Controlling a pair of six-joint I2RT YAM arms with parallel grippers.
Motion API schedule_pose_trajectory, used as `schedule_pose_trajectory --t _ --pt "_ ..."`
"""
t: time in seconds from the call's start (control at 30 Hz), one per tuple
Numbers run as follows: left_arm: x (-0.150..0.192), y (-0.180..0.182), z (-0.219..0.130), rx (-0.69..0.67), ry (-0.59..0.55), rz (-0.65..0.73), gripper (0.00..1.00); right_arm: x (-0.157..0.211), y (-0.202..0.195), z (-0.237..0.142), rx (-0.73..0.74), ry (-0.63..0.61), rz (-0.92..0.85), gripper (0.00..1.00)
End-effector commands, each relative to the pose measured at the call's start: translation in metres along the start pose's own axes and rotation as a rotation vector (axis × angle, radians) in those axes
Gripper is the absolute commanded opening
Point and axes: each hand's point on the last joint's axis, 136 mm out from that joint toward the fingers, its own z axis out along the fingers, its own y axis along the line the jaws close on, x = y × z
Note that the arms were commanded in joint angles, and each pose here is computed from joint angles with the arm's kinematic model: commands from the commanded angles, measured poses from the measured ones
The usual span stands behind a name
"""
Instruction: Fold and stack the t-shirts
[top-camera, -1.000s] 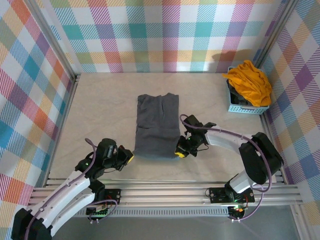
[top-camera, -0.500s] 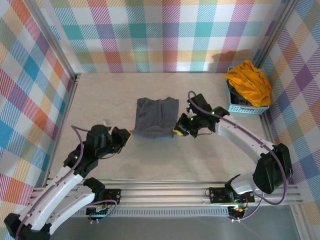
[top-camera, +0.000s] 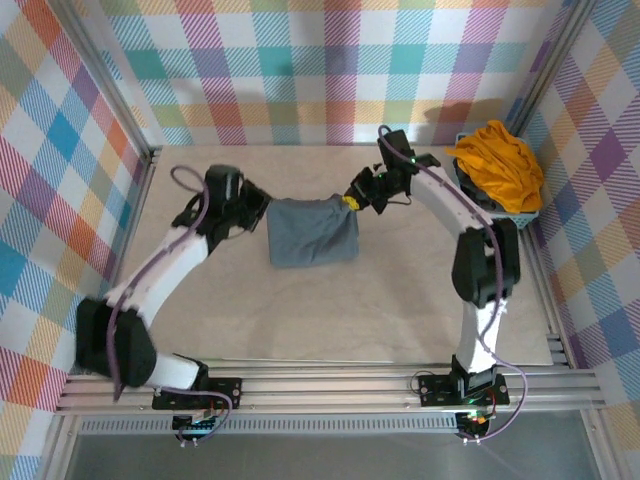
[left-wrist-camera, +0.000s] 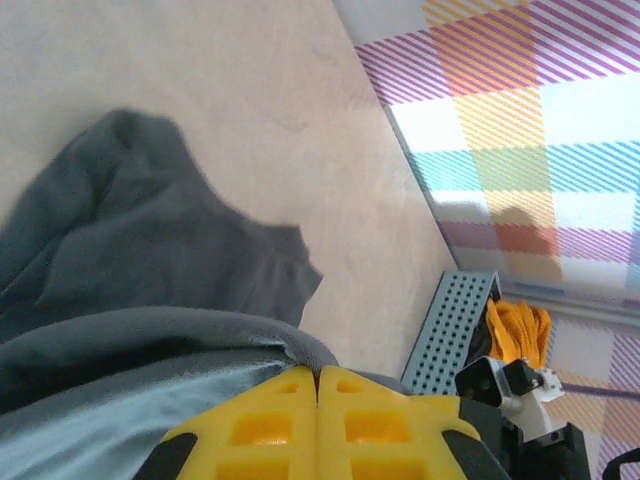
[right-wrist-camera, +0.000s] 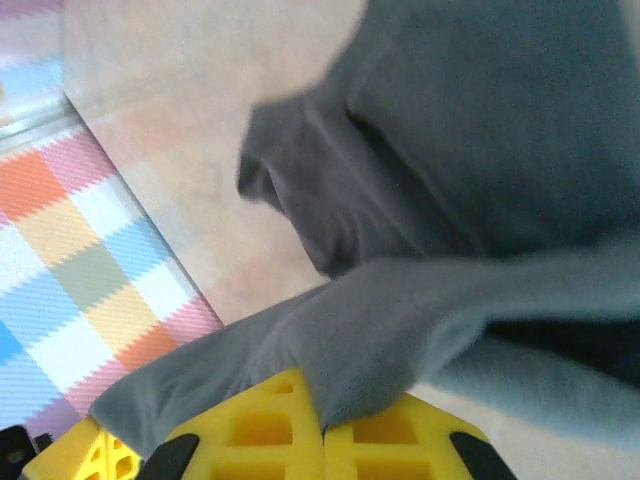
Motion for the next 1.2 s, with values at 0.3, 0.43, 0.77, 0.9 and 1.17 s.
schedule_pose_trajectory --t 0.3,0.43,0.77,0.9,1.17 --pt "0.009 0.000 0.002 -0.023 0.043 0.039 0.55 -0.031 0.012 -0.037 0.058 -0.109 -0.220 0.61" --pt "0.092 0.037 -0.010 -0.043 0.114 -0.091 0.53 0.013 -0.015 -0.065 -0.018 -0.175 -0.261 0.57" --pt "0.192 0.061 0.042 0.007 0.044 -0.388 0.68 0.107 -0.087 -0.082 -0.191 -0.193 -0.371 0.67" --pt "0.191 0.073 0.068 0.021 -0.015 -0.470 0.70 0.119 -0.089 -0.094 -0.185 -0.191 -0.391 0.67" --pt "0.187 0.083 0.102 0.032 -0.051 -0.530 0.64 0.126 -0.088 -0.093 -0.198 -0.155 -0.372 0.65"
